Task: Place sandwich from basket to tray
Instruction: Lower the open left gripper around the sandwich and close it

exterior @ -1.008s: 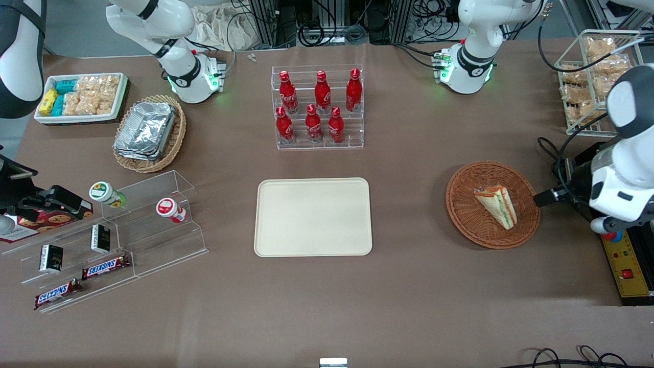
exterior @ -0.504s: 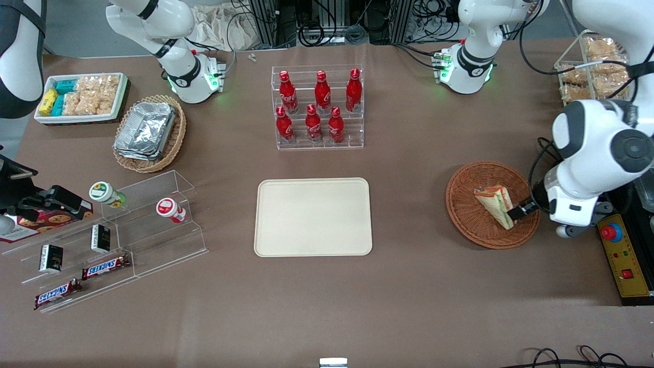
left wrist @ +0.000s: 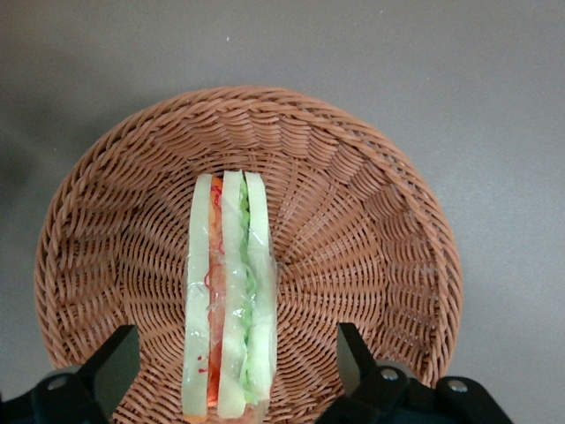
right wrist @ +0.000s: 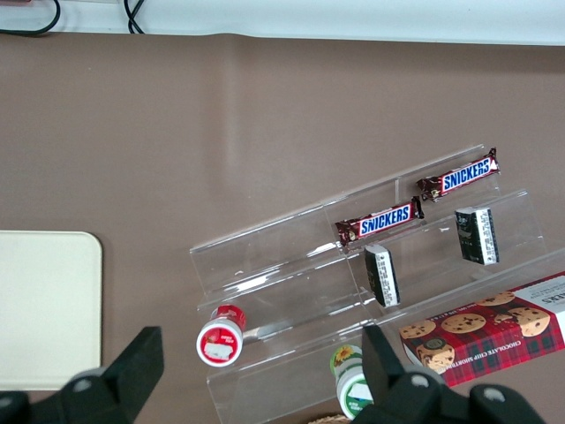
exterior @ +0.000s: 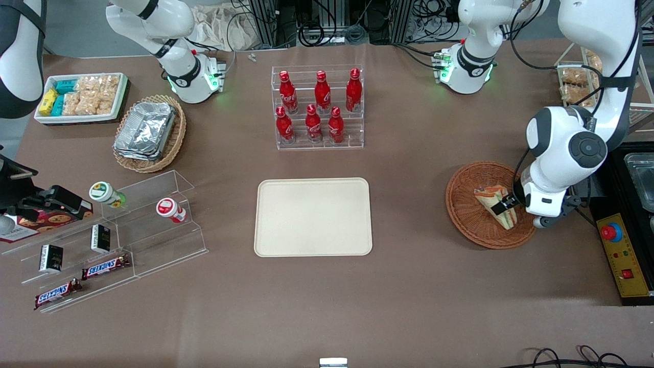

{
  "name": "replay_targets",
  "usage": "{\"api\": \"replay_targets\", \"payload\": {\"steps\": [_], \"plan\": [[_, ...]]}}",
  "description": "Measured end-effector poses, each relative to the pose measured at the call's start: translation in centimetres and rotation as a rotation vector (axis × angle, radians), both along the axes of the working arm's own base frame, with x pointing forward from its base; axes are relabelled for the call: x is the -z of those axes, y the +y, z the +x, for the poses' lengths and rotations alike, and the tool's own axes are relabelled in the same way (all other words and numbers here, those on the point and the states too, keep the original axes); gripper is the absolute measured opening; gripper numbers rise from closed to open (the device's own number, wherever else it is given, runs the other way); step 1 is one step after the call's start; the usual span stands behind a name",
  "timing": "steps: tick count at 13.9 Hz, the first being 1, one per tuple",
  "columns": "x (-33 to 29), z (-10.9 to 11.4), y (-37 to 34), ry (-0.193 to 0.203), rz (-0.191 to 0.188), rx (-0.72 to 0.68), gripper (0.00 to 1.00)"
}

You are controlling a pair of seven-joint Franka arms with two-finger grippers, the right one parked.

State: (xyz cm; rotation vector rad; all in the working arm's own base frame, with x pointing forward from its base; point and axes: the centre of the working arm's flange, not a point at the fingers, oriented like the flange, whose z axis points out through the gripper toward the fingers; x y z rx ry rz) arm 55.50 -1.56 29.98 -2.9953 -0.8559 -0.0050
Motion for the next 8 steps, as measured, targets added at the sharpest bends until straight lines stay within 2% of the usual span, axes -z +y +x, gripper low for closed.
{"api": "replay_targets", "payload": {"steps": [4, 8], "plan": [[0.7, -0.6, 0.1, 0.016, 0.001, -0.007, 1.00], [2.2, -1.5, 0.5, -0.002, -0.004, -0.015, 1.00]]}}
